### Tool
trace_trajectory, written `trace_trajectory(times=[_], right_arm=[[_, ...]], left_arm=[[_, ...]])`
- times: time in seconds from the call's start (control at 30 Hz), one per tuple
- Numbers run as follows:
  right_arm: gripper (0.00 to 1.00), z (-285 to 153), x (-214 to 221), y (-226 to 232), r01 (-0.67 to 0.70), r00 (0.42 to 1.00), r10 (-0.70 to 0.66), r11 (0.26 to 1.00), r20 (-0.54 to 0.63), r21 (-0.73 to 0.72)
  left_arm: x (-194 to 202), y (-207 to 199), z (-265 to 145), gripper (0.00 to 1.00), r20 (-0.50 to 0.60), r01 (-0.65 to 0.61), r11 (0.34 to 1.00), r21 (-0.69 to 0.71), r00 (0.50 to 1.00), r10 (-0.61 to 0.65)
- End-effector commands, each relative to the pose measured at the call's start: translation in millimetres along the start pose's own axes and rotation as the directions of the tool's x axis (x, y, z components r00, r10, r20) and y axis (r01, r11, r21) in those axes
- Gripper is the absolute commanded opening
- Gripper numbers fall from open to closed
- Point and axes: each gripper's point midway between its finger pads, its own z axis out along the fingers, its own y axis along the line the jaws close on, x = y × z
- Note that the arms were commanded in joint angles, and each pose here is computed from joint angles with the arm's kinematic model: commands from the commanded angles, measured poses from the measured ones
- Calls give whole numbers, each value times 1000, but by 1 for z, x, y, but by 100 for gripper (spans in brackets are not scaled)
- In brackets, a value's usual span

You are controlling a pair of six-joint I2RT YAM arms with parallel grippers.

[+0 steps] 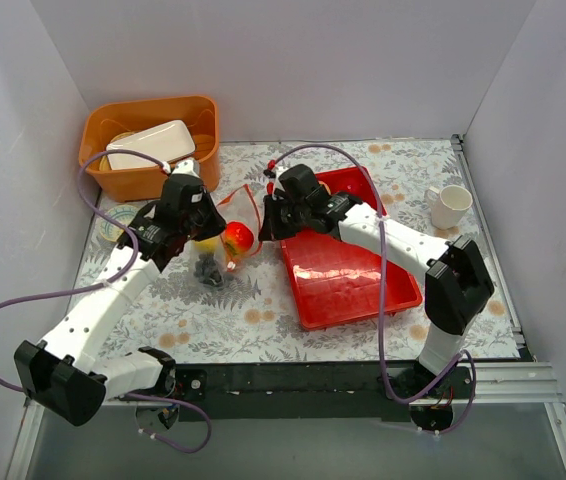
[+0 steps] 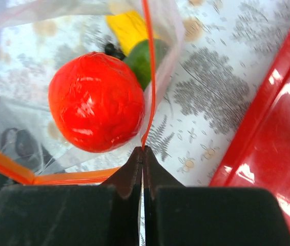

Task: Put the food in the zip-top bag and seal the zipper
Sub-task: Place the fake fruit in the zipper food storage bag.

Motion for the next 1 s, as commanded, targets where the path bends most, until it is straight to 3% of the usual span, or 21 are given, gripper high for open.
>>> trace_trajectory(times=[0.0, 0.17, 0.27, 0.33, 0.37, 0.47, 0.57, 0.73, 0.97], right_arm=[[1, -34, -54, 60, 127, 984, -103, 979, 148, -160], [5, -56, -78, 88, 215, 952, -167, 961, 258, -171], [10, -57, -91, 94, 235, 947, -189, 958, 259, -162], [2, -38, -79, 77, 203, 971, -188, 975, 145, -95], [1, -43, -87, 82, 210, 968, -193, 972, 159, -102], [8, -40, -78, 91, 228, 967, -201, 958, 159, -174], [9, -37, -76, 89, 217, 971, -194, 962, 142, -167], [11, -18, -62, 89, 199, 980, -191, 957, 60, -213], [11, 12, -39, 85, 139, 987, -156, 953, -46, -268]], left_arm=[[-55, 18, -28, 0, 168, 61, 992, -107, 985, -42], [-115, 30, -68, 0, 305, 79, 982, -170, 952, -24], [-138, 32, -81, 0, 336, 59, 974, -221, 942, 19], [-133, 41, -77, 0, 297, 53, 961, -271, 954, 31], [-129, 46, -71, 0, 276, 46, 956, -291, 960, 38], [-108, 59, -60, 0, 216, 21, 947, -320, 975, 51], [-95, 69, -59, 0, 193, 28, 937, -349, 980, 43], [-106, 78, -75, 0, 239, 27, 918, -395, 968, 75], [-120, 55, -90, 0, 258, 10, 953, -304, 963, 72]])
